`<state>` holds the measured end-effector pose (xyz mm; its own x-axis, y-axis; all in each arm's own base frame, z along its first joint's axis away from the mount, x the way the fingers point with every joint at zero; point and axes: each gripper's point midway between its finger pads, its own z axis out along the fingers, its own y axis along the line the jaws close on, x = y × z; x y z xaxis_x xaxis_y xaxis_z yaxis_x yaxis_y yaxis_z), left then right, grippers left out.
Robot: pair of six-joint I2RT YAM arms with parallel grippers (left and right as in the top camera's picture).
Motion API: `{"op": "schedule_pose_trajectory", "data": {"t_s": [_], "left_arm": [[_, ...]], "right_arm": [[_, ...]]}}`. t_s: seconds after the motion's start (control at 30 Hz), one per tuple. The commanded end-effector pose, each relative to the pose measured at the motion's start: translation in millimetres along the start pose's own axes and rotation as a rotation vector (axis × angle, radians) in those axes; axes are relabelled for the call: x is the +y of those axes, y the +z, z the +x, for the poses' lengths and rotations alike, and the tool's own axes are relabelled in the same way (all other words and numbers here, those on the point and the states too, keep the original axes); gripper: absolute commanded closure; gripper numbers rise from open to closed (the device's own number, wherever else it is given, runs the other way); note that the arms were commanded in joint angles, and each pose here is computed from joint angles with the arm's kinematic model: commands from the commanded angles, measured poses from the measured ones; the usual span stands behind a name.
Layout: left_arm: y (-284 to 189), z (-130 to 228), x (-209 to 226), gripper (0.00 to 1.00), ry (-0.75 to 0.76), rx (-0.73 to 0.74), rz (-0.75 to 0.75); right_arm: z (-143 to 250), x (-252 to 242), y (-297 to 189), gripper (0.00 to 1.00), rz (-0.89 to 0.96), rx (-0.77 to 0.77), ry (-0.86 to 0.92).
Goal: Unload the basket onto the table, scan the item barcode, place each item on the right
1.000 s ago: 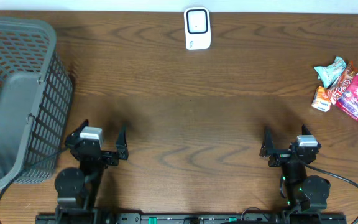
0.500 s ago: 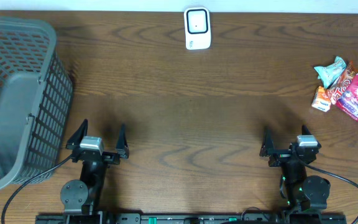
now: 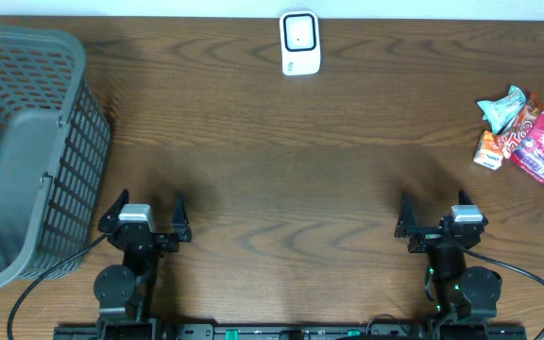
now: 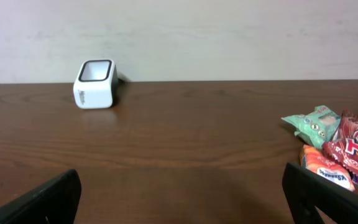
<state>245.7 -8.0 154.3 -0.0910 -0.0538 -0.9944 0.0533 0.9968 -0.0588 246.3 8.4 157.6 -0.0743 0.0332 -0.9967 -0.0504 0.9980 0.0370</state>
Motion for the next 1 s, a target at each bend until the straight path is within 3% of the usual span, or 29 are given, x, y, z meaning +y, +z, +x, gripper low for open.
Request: {"op": "schedule_pose_trajectory", "data": {"t_s": [0.0, 0.97], "left_arm": [[-0.6, 15.2, 3.7, 0.02, -0.014, 0.056, -0.016], [-0.5, 14.7, 3.0, 0.02, -0.026, 0.054, -0.012]], "right_arm": [[0.2, -2.2, -0.3, 0.01, 0.01, -0.001, -0.014], [0.2, -2.2, -0.3, 0.01, 0.01, -0.001, -0.014]]}}
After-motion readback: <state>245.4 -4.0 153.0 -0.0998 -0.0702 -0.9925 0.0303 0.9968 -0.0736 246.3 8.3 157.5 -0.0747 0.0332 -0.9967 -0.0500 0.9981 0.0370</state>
